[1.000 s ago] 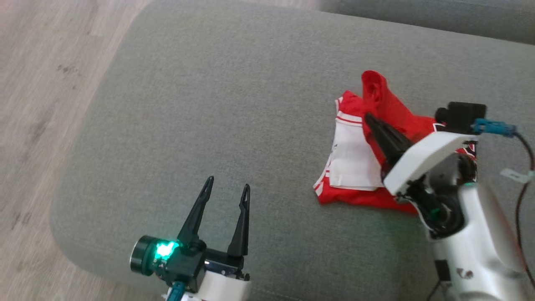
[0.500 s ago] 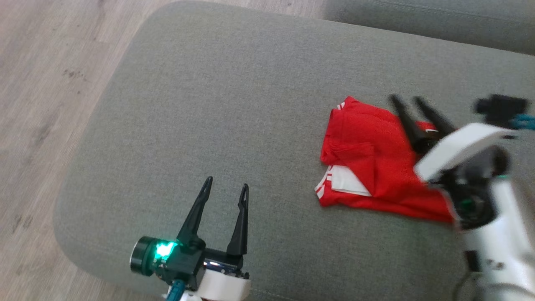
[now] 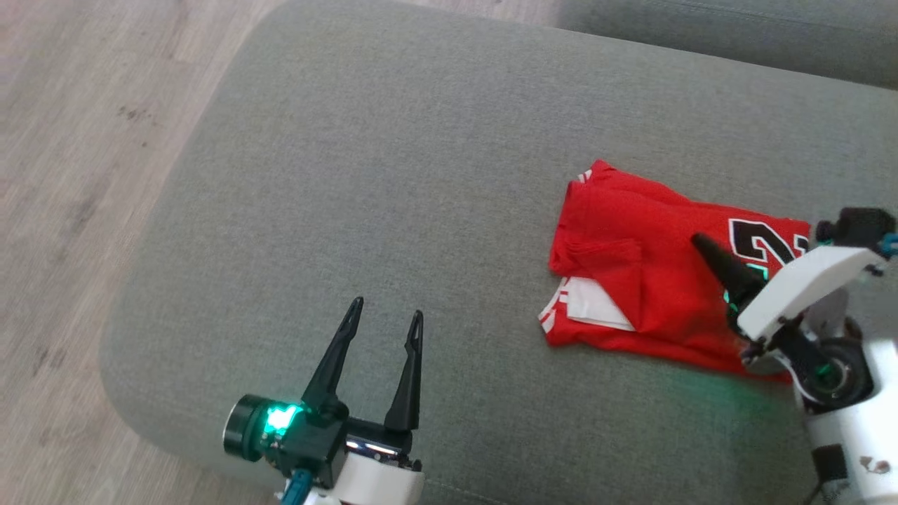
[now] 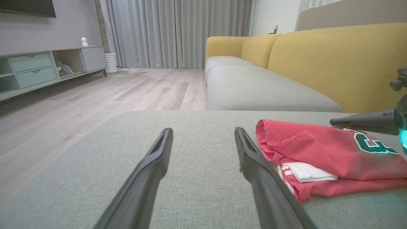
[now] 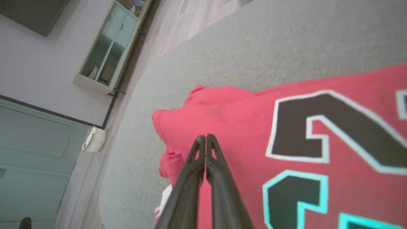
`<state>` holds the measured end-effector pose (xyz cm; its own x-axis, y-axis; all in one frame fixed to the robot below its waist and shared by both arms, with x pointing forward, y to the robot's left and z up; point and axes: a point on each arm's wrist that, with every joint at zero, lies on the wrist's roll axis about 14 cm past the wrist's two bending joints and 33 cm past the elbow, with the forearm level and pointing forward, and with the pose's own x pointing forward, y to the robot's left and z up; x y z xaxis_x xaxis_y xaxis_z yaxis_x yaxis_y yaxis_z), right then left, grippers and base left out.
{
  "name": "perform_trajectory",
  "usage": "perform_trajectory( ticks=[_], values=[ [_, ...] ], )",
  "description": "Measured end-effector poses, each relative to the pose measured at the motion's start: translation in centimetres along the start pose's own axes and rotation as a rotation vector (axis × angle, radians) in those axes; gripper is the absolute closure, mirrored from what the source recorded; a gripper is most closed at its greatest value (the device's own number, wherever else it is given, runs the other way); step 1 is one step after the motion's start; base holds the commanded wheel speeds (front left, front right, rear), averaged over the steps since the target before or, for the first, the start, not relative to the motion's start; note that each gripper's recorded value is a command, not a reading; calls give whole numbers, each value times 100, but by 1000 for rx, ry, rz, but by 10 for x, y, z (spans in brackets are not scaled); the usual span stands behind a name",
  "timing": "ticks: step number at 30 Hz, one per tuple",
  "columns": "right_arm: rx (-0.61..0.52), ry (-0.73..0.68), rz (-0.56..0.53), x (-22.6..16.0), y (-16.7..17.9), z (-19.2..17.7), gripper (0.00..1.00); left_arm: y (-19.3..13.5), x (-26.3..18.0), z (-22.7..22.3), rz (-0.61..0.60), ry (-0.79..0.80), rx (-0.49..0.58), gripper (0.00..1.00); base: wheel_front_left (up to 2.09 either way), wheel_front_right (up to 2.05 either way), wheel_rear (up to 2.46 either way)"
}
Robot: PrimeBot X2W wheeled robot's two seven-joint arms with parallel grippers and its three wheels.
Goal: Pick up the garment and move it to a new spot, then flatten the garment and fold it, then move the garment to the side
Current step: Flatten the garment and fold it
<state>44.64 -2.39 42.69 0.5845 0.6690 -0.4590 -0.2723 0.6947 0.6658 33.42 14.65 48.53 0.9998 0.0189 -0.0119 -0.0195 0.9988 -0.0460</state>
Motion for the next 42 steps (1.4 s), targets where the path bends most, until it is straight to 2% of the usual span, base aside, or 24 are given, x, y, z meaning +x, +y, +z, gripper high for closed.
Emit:
perform_trajectory(
  ticks=[6, 12, 15, 17, 18, 23, 26, 31, 35, 39, 42],
  values=[
    [15, 130, 24, 19, 12, -44, 100, 2, -4, -4, 6, 14, 2, 0, 0, 0, 0],
    [67, 243, 214, 23, 85, -94, 100, 1, -7, -1, 1, 4, 2, 0, 0, 0, 0],
    [76, 197, 250, 12, 99, -100, 100, -1, -8, 4, -8, -17, 7, 0, 0, 0, 0],
    [67, 118, 237, 4, 96, -91, 43, -3, -9, 7, -13, -29, 5, 0, 0, 0, 0],
    [47, 71, 221, 0, 91, -85, 0, -4, -10, 9, -17, -34, 5, 0, 0, 0, 0],
    [-105, -180, 130, -31, 66, -50, 0, -5, -20, 4, -19, -26, -1, 0, 0, 0, 0],
    [-114, -305, 78, -54, 50, -47, 0, -1, -28, -3, 4, -11, -2, 0, 0, 0, 0],
    [-228, -458, -112, -98, -6, -50, 0, 3, -30, -5, 13, -9, -3, 0, 0, 0, 0],
    [-313, -552, -244, -129, -35, -37, 0, -1, -28, 0, -11, -27, -3, 0, 0, 0, 0],
    [-433, -719, -315, -165, -26, -7, 0, -4, -33, 0, -26, -32, 3, 0, 0, 0, 0],
    [-504, -756, -352, -182, -15, -18, 0, -1, -40, -2, -16, -32, 7, 0, 0, 0, 0]
  ],
)
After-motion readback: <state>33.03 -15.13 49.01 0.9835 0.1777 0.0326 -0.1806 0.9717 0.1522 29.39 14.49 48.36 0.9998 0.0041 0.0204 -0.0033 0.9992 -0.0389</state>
